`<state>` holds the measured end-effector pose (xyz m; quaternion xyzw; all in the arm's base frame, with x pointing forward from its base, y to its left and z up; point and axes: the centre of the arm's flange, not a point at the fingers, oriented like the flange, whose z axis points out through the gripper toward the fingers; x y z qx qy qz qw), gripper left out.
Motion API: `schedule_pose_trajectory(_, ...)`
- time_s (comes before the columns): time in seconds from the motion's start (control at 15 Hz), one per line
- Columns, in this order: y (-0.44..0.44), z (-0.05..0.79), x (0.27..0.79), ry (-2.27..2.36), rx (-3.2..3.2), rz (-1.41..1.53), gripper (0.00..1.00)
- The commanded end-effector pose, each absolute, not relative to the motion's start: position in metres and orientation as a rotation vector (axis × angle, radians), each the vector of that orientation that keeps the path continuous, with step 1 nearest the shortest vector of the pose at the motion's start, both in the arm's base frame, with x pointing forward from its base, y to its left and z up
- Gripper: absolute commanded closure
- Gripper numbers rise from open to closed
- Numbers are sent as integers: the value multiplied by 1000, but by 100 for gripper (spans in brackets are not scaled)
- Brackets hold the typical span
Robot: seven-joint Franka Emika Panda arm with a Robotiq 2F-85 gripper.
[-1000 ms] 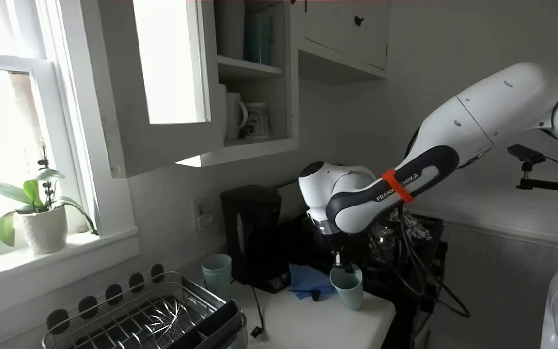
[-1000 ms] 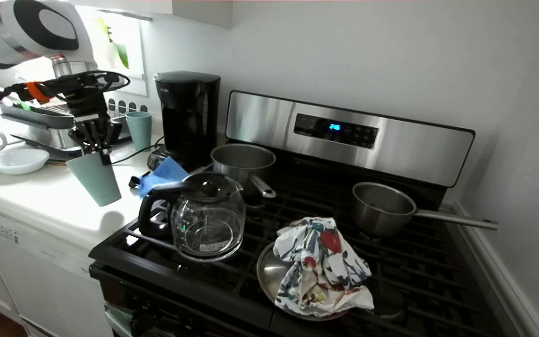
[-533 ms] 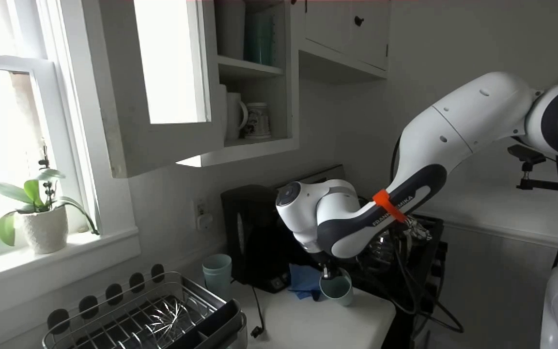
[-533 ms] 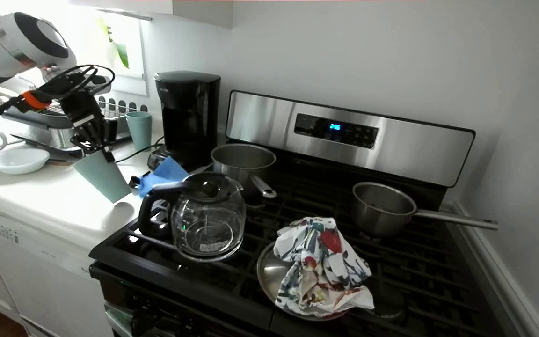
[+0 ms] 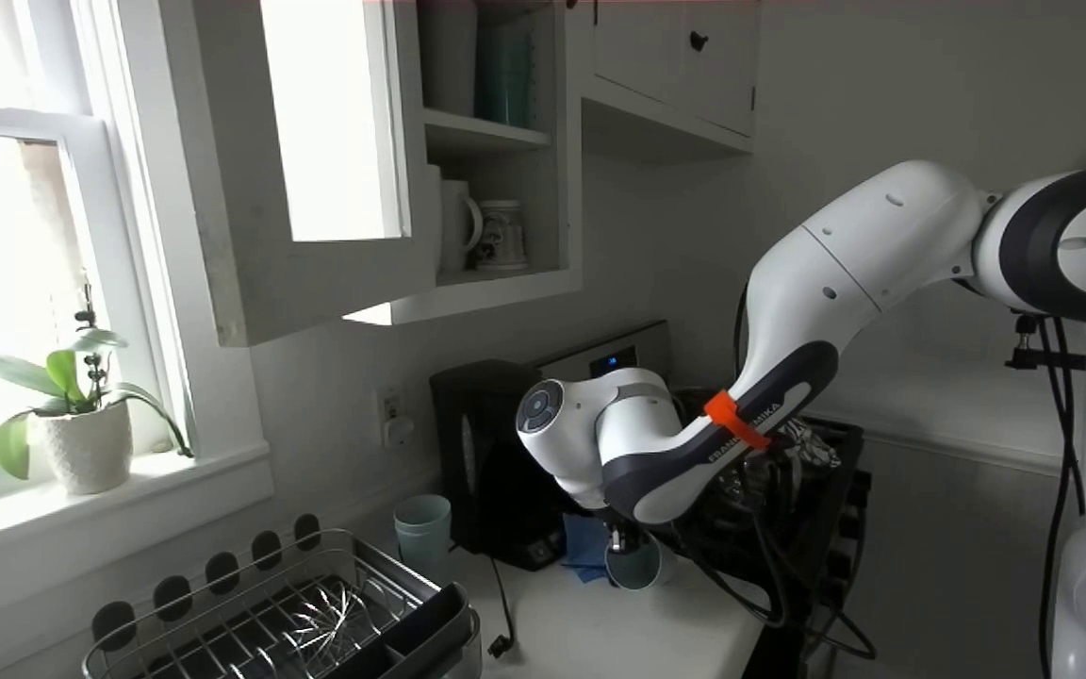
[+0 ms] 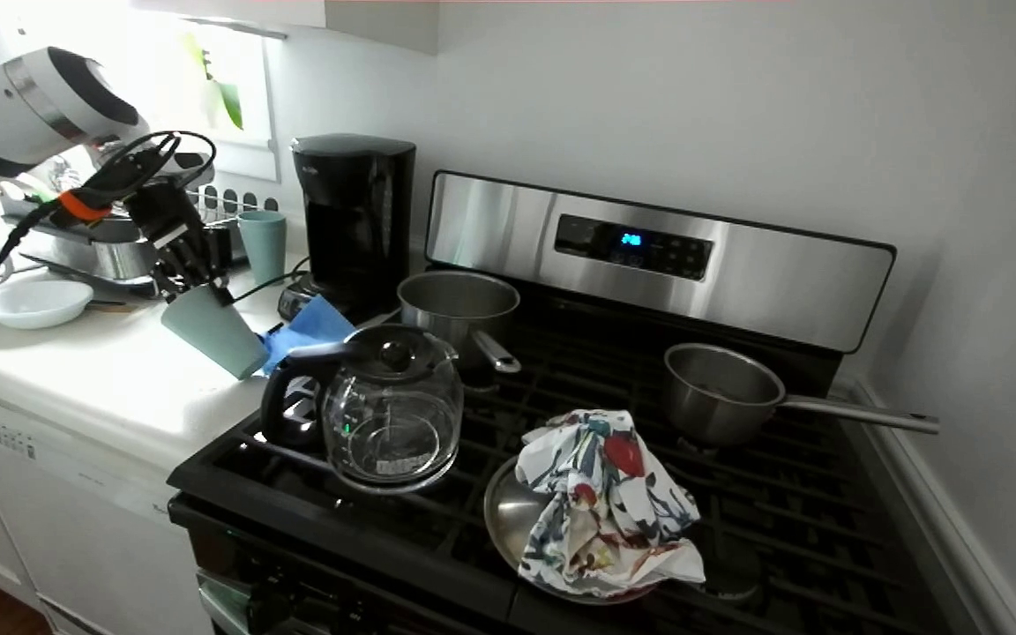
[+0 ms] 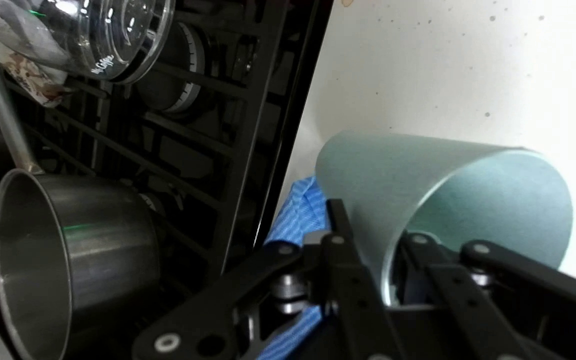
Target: Turn the cup close to the edge upside down, then put it in the cabinet
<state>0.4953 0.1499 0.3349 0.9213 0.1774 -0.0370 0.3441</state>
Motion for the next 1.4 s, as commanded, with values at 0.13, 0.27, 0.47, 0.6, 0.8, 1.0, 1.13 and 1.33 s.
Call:
schedule_pose_trajectory(0.13, 156, 317, 505, 434, 2427, -58, 34)
schedule_pose_trajectory(0.27, 157, 318, 506, 431, 2453, -30, 22)
schedule_pose_trajectory(0.47, 156, 319, 508, 408, 2497, -5, 2)
schedule_pose_trajectory(0.6, 154, 319, 510, 364, 2533, 3, 0)
schedule_pose_trajectory(0.8, 149, 321, 512, 265, 2601, 11, 0)
schedule_pose_trajectory(1.0, 141, 325, 514, 118, 2705, 30, 0)
schedule_pose_trajectory(1.13, 133, 331, 515, 19, 2781, 38, 0)
schedule_pose_trajectory(1.33, 116, 346, 517, -154, 2873, 41, 0)
